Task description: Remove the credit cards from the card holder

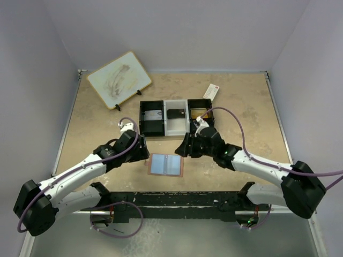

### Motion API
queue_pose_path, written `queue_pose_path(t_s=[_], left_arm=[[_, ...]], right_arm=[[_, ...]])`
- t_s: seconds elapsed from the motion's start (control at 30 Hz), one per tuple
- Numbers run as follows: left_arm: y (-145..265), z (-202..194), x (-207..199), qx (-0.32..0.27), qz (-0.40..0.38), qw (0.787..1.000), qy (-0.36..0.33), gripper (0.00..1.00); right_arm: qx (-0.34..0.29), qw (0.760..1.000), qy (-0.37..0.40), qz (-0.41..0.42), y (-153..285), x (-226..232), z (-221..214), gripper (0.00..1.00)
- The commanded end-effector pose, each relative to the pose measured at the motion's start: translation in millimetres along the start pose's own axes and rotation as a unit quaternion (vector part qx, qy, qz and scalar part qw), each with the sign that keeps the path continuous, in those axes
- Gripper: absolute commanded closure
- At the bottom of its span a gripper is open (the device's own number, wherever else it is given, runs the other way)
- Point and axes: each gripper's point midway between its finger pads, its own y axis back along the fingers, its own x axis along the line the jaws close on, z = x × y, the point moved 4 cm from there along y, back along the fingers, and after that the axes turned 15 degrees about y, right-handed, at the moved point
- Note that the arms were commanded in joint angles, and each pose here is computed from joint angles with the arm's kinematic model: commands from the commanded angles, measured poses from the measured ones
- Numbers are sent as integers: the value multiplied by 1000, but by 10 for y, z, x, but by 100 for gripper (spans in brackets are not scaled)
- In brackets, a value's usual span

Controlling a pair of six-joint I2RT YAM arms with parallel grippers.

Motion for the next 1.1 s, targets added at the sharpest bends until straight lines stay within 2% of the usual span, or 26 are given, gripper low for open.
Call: queue_pose_path(t_s=[0.0,0.27,0.5,0.7,0.83,1.07], left_arm=[[-116,-171,-128,44,-44,998,31,34],[-233,-274,-65,66,-29,997,12,36],[-286,-436,-40,94,-53,994,28,37],[-385,-501,94,101,-14,995,16,38],[-435,-571,118,116,-10,993,8,48],[-479,-623,158,117,2,993,-11,76]], right_arm=[[-43,995,-81,-38,105,213,18,44],[23,995,-93,30,-70,428,-423,48],[45,993,-107,19,-212,374,-574,49],[75,990,-115,-8,-323,259,-754,49],[87,989,-120,-11,-374,236,-820,49],[69,992,-109,4,-344,342,-651,49]])
